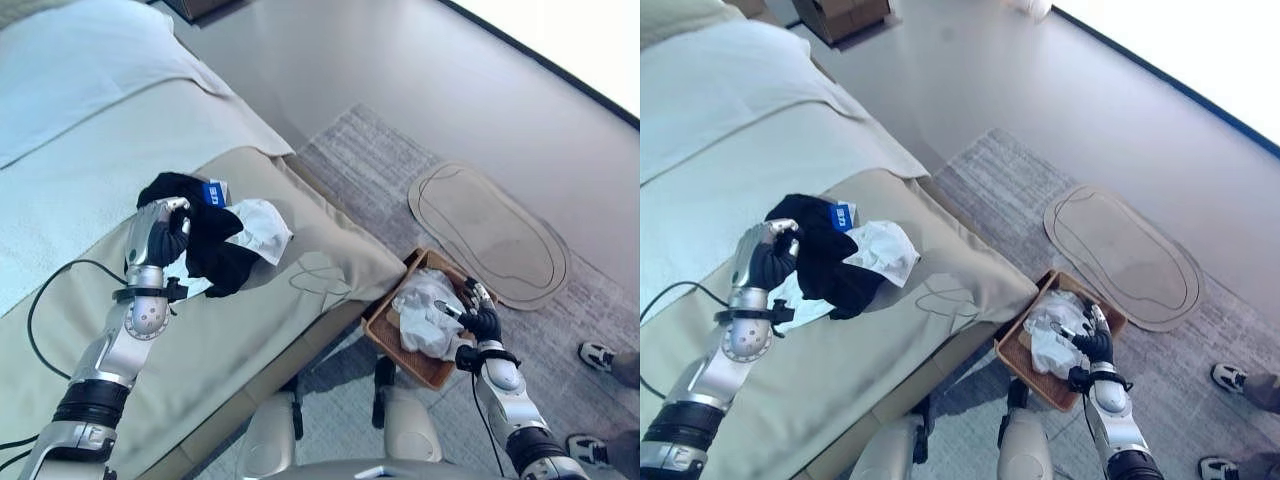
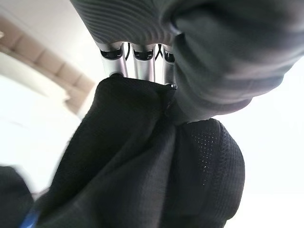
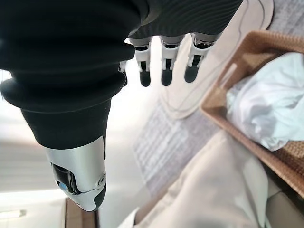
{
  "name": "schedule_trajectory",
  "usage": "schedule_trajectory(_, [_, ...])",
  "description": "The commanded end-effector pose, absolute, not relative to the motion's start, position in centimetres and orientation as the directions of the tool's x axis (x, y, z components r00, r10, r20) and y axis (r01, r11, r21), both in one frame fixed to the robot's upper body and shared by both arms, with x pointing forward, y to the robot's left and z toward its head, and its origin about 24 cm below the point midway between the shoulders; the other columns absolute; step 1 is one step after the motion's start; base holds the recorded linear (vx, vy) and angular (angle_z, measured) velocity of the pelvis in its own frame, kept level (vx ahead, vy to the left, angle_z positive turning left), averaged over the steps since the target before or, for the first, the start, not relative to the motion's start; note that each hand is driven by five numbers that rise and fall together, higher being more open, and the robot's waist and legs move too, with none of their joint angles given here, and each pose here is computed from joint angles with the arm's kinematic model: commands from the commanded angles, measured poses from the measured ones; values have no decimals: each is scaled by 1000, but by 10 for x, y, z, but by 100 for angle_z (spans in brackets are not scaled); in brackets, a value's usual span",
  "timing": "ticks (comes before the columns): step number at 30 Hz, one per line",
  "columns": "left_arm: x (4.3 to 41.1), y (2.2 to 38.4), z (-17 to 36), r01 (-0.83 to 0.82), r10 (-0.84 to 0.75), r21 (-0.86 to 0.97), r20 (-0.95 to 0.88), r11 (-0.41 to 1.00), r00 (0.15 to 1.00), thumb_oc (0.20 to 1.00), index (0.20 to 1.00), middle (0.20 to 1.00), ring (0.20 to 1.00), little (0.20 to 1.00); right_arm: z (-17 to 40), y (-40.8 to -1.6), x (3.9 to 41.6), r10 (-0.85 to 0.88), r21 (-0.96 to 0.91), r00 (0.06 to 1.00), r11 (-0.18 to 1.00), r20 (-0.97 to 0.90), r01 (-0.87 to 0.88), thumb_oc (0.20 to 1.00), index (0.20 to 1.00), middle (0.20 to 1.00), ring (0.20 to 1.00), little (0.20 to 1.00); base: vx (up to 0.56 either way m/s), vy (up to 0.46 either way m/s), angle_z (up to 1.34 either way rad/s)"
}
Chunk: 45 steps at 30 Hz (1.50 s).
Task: Pick up clothes into the bucket
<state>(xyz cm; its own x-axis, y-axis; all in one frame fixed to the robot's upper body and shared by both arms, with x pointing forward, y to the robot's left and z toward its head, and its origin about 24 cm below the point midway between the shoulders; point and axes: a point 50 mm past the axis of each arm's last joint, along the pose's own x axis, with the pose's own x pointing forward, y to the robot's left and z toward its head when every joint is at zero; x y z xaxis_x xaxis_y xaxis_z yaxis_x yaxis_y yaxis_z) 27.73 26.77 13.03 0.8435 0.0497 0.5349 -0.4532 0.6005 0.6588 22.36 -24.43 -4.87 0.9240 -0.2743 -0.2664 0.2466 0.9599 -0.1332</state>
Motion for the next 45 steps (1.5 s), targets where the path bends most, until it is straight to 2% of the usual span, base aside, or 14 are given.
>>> schedule_trajectory(1, [279,273,189,-571,85,447,732,689,676,200,200,200,200,200,-40,-238,233,-236,-119,946,970,-221,214,1000,1000,1000,1000,1000,56,-6,-6])
schedule_trajectory(2, [281,274,206,-586,92,403,765,702,637,200,200,200,200,200,-40,-234,232,-207,-127,952,975,-225,182,1000,1000,1000,1000,1000,45,-6,-6])
schedule_trajectory(4, [285,275,216,-593,88,389,782,704,618,200,200,200,200,200,-41,-233,231,-198,-131,953,976,-230,171,1000,1000,1000,1000,1000,70,-13,-10])
schedule_trajectory(7, [297,267,263,-623,-2,412,835,665,550,200,200,200,200,200,-41,-225,231,-138,-142,961,984,-239,106,1000,1000,1000,1000,1000,62,-16,-1])
schedule_trajectory(9, [299,262,274,-620,-20,403,848,674,529,200,200,200,200,200,-41,-223,230,-120,-156,963,984,-241,84,1000,1000,1000,1000,1000,46,-22,6])
schedule_trajectory(10, [300,261,295,-636,-33,383,871,669,490,200,200,200,200,200,-43,-218,230,-94,-162,963,985,-254,53,1000,1000,1000,1000,1000,0,0,0])
schedule_trajectory(19, [291,249,370,-656,-112,318,935,684,337,200,200,200,200,200,-61,-212,213,-33,-154,936,988,-352,-24,1000,1000,1000,1000,1000,48,-25,-1])
schedule_trajectory(23, [290,244,397,-652,-129,304,944,695,304,200,200,200,200,200,-62,-210,214,-16,-151,934,988,-356,-40,1000,1000,1000,1000,1000,25,-15,2])
schedule_trajectory(25, [287,239,420,-582,-114,265,952,769,284,200,200,200,200,200,-60,-208,217,6,-149,935,987,-355,-63,1000,1000,1000,1000,1000,37,-17,2])
schedule_trajectory(29, [283,226,447,-550,-139,256,959,795,245,200,200,200,200,200,-57,-201,223,46,-164,936,981,-350,-109,1000,1000,1000,1000,1000,8,-4,0])
schedule_trajectory(35, [273,203,490,-517,-187,266,961,813,202,200,200,200,200,200,-41,-174,242,227,-214,927,931,-299,-297,1000,1000,1000,1000,1000,10,-5,5])
schedule_trajectory(39, [272,196,505,-496,-182,262,962,828,205,200,200,200,200,200,-26,-151,252,345,-208,908,895,-239,-395,1000,1000,1000,1000,1000,0,-1,1])
schedule_trajectory(42, [273,188,520,-369,-150,228,962,901,228,200,200,200,200,200,-14,-129,257,449,-187,872,855,-195,-483,1000,1000,1000,1000,1000,0,0,0])
schedule_trajectory(45, [272,182,527,-321,-146,218,961,921,234,200,200,200,200,200,-9,-119,259,486,-178,856,839,-178,-514,1000,1000,1000,1000,1000,0,0,0])
